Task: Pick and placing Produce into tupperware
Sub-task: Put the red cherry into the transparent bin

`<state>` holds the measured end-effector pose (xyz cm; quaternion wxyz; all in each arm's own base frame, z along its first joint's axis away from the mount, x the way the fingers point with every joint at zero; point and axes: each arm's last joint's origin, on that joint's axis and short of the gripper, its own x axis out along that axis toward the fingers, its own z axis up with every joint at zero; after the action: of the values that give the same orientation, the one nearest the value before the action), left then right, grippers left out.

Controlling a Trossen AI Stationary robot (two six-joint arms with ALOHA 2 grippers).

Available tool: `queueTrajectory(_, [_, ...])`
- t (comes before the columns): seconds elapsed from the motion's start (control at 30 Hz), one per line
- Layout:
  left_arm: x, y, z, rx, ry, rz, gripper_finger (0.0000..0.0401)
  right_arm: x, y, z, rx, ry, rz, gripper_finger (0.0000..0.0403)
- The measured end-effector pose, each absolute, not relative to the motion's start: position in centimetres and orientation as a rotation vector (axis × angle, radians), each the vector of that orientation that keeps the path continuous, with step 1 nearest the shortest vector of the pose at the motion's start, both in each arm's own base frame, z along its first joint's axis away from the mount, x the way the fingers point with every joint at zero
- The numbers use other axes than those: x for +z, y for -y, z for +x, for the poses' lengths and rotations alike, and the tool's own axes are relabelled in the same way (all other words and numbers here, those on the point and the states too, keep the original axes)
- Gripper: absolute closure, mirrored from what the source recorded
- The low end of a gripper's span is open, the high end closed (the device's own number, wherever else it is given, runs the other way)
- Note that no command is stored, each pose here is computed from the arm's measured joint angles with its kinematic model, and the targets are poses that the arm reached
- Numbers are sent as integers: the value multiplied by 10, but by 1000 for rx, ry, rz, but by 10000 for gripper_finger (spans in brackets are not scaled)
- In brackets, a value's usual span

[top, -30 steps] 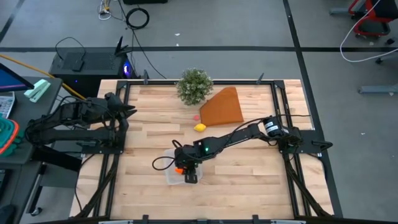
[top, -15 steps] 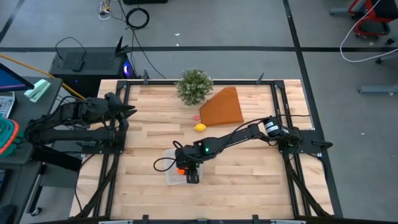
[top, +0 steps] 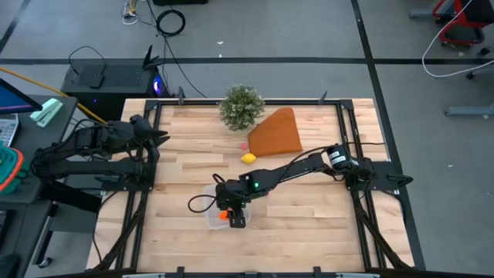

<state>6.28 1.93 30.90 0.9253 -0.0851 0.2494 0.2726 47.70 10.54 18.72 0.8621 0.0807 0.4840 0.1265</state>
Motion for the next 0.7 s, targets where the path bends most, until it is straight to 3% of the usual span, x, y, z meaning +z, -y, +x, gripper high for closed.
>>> queueTrajectory(0.17, [309,-19,63,559,-512,-175,305,216,-98,478,239,-1050,118,210])
queueTrajectory(0.33, [309,-19,63,559,-512,-175,307,244,-84,464,178,-1215,103,211])
queueTrajectory(0.47, [309,-19,63,559,-512,-175,305,247,-75,447,116,-1378,88,220])
queueTrajectory(0.7, [309,-19,63,559,-509,-175,306,256,-71,428,6,-1432,122,231])
